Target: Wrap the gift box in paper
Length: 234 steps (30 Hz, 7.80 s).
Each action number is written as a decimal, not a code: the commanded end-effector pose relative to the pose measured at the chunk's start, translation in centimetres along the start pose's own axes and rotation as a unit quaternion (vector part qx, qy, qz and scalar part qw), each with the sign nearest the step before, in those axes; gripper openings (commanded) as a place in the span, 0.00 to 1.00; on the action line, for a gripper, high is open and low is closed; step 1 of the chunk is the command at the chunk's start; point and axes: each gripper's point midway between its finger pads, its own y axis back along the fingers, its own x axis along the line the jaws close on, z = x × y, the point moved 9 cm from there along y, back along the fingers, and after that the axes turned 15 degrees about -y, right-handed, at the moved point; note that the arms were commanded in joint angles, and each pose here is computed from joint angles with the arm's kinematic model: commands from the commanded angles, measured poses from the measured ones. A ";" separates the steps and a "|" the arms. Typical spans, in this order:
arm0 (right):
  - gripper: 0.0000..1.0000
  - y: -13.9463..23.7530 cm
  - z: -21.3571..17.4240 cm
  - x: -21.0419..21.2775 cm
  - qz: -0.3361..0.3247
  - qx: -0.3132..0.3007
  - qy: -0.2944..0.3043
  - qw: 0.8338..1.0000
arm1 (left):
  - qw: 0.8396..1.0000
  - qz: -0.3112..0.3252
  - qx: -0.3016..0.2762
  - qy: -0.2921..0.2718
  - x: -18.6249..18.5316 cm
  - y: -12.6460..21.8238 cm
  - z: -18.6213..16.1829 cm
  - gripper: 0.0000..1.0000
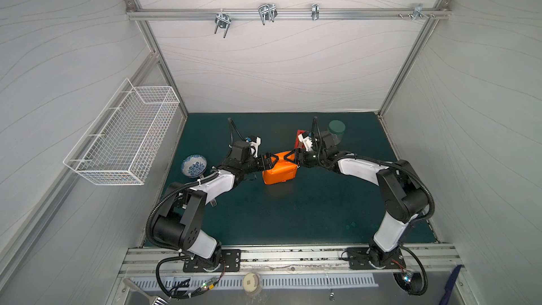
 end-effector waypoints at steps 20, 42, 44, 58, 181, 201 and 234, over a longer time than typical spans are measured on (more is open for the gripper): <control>0.74 -1.2 -3.4 -3.5 -0.027 0.051 -0.040 0.998 | 0.995 -0.080 0.023 0.057 -1.7 0.2 -2.5 0.96; 0.78 -0.7 -3.9 -2.8 -0.007 0.058 -0.054 0.997 | 0.999 -0.028 0.022 0.025 -1.3 0.9 -2.4 0.97; 0.78 -1.0 -4.3 -3.4 -0.010 0.063 -0.060 0.996 | 0.999 -0.037 -0.011 0.036 -2.1 1.9 -1.3 0.98; 0.77 -1.7 -4.3 -3.7 -0.009 0.066 -0.060 0.996 | 0.996 -0.029 0.001 0.088 -2.2 1.5 -3.4 0.99; 0.00 -0.7 2.3 -10.0 0.047 0.025 -0.254 0.966 | 0.996 0.004 0.072 0.044 0.1 1.0 -7.3 0.92; 0.00 1.6 3.1 -12.4 -0.106 -0.017 -0.191 0.976 | 0.996 0.005 0.074 0.042 0.2 1.1 -7.4 0.92; 0.00 2.6 -3.3 6.1 0.053 0.120 0.008 0.991 | 0.996 0.002 0.075 0.041 0.1 1.0 -7.2 0.92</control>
